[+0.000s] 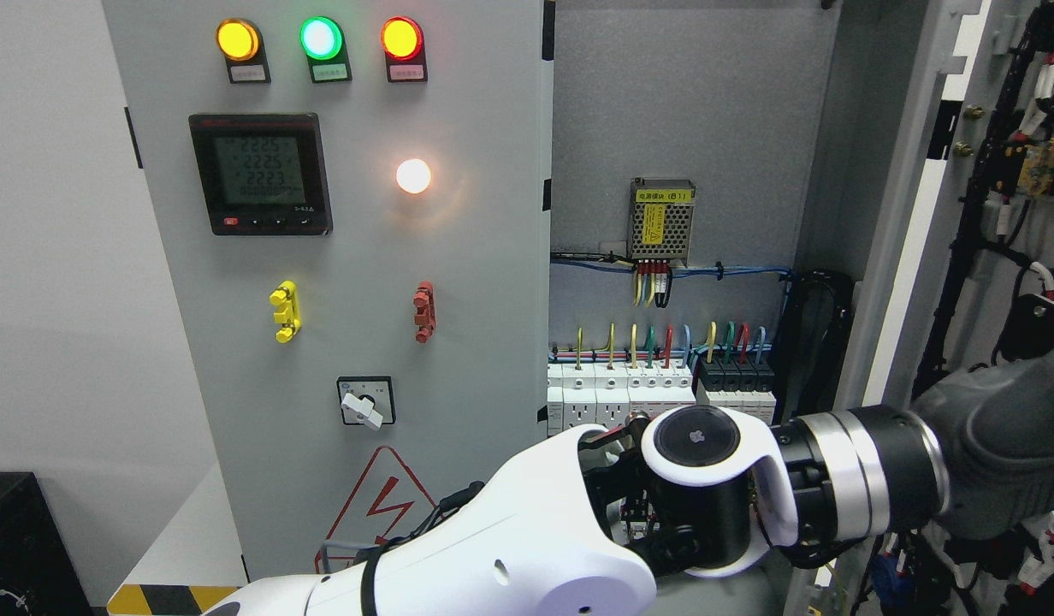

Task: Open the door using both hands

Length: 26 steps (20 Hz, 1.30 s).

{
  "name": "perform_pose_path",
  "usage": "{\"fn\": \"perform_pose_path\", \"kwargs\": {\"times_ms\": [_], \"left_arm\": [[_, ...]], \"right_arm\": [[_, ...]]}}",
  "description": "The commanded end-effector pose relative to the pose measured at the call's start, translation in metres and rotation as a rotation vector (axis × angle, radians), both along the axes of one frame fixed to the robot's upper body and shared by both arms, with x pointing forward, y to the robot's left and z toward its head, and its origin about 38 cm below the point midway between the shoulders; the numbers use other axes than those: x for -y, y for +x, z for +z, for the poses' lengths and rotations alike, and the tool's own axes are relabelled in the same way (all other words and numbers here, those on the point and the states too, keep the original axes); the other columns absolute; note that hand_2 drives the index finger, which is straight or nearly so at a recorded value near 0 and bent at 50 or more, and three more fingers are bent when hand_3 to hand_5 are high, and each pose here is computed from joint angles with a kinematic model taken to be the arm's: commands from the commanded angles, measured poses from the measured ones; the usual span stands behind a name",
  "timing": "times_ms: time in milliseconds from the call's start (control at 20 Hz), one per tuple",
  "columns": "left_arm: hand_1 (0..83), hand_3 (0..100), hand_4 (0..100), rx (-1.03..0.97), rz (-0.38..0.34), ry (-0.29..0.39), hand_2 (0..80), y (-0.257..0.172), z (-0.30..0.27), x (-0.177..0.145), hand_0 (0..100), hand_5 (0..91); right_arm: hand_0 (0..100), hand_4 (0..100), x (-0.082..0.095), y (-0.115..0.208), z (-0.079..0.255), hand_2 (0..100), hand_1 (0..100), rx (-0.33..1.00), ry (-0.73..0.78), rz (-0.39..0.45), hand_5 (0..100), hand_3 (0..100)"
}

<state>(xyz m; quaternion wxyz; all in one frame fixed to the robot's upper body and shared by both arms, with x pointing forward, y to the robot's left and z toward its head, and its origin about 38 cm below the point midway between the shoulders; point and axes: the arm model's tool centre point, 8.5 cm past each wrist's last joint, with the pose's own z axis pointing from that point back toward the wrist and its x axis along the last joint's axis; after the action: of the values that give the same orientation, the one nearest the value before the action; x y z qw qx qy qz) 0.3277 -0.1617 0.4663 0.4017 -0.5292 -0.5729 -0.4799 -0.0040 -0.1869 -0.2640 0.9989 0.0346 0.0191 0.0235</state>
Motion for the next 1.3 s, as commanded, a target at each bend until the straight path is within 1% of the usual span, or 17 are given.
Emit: {"fn": "perform_pose_path", "kwargs": {"times_ms": [0, 401, 751, 852, 1052, 1152, 1252], "left_arm": [[0.0, 0, 0, 0.001, -0.006, 0.039, 0.0, -0.004, -0.009, 0.017, 0, 0.0], [0.0, 0, 0, 0.01, 0.023, 0.046, 0.0, 0.005, -0.002, 0.02, 0, 0.0], [0.0, 0, 0, 0.017, 0.017, 0.045, 0.0, 0.002, -0.001, 0.018, 0, 0.0], [0.0, 0, 0, 0.025, -0.004, 0.042, 0.0, -0.005, -0.001, 0.015, 0, 0.0], [0.0, 0, 0, 0.062, -0.016, 0.037, 0.0, -0.01, 0.004, -0.007, 0, 0.0], [0.0, 0, 0, 0.078, 0.004, 0.037, 0.0, -0.004, 0.005, -0.025, 0, 0.0], [0.0, 0, 0, 0.083, 0.009, 0.038, 0.0, -0.002, 0.0, -0.039, 0, 0.0]], "right_arm": [[0, 0, 0.0, 0.02, 0.0, 0, 0, 0.037, -0.002, -0.03, 0, 0], [0, 0, 0.0, 0.021, 0.0, 0, 0, 0.039, -0.002, -0.03, 0, 0], [0, 0, 0.0, 0.021, 0.0, 0, 0, 0.037, -0.002, -0.03, 0, 0], [0, 0, 0.0, 0.021, 0.0, 0, 0, 0.04, -0.002, -0.03, 0, 0], [0, 0, 0.0, 0.02, 0.0, 0, 0, 0.037, -0.002, -0.03, 0, 0], [0, 0, 0.0, 0.021, 0.0, 0, 0, 0.039, -0.002, -0.03, 0, 0], [0, 0, 0.0, 0.021, 0.0, 0, 0, 0.039, -0.004, -0.03, 0, 0]]}}
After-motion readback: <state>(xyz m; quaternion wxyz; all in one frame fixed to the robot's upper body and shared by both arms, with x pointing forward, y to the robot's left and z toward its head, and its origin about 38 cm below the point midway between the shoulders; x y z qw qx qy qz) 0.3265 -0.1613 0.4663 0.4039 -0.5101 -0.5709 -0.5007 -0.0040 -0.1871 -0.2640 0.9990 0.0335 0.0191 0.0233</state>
